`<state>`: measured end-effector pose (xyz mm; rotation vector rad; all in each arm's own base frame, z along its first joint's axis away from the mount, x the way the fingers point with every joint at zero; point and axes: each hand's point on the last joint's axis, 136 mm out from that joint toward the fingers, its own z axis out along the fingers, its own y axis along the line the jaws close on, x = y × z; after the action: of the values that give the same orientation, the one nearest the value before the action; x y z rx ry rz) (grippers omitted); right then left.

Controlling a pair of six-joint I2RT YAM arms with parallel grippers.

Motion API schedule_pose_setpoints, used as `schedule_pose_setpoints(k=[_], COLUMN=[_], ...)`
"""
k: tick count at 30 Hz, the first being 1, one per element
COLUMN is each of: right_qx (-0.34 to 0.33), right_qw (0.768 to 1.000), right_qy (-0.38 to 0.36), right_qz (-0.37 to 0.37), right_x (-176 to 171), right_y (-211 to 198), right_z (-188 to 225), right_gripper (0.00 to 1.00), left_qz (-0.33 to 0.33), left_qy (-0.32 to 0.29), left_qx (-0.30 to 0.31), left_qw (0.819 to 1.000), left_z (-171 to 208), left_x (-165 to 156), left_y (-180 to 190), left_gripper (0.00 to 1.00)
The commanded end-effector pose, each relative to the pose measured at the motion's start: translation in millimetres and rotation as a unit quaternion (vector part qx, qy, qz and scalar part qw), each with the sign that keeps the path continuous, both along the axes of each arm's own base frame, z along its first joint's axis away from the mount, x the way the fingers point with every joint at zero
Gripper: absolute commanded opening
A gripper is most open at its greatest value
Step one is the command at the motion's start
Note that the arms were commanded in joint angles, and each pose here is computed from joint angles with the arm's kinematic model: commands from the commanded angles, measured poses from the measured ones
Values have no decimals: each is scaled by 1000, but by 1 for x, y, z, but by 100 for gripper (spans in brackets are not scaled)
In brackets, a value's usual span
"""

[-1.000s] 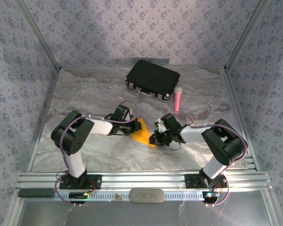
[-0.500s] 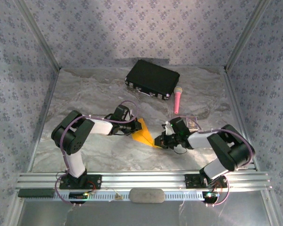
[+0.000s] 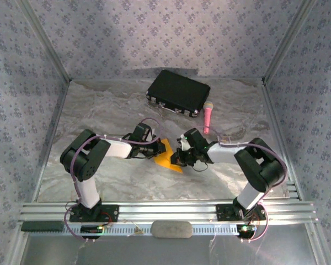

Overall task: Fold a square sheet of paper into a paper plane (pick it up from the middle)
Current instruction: Fourth fold the wing at the center of the table.

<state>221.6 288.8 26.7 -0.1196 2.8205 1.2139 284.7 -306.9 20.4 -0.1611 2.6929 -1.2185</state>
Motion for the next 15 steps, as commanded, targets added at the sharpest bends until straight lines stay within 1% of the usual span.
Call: schedule_pose_setpoints(k=[1, 7, 15], right_qx=[-31, -17, -30], right_qw=[999, 999, 998], right_qy=[28, 38, 48], right_qz=[-7, -12, -27], right_x=[-16, -39, -59], right_y=[-16, -32, -61], right_z=[-25, -26, -32], right_gripper=[0, 0, 0], left_qz=[18, 17, 16], left_qy=[46, 47, 51], left_qx=[70, 72, 72], left_qw=[996, 996, 996], left_z=[-43, -45, -47], left_x=[-15, -15, -16], left_y=[29, 29, 29], left_gripper=[0, 0, 0])
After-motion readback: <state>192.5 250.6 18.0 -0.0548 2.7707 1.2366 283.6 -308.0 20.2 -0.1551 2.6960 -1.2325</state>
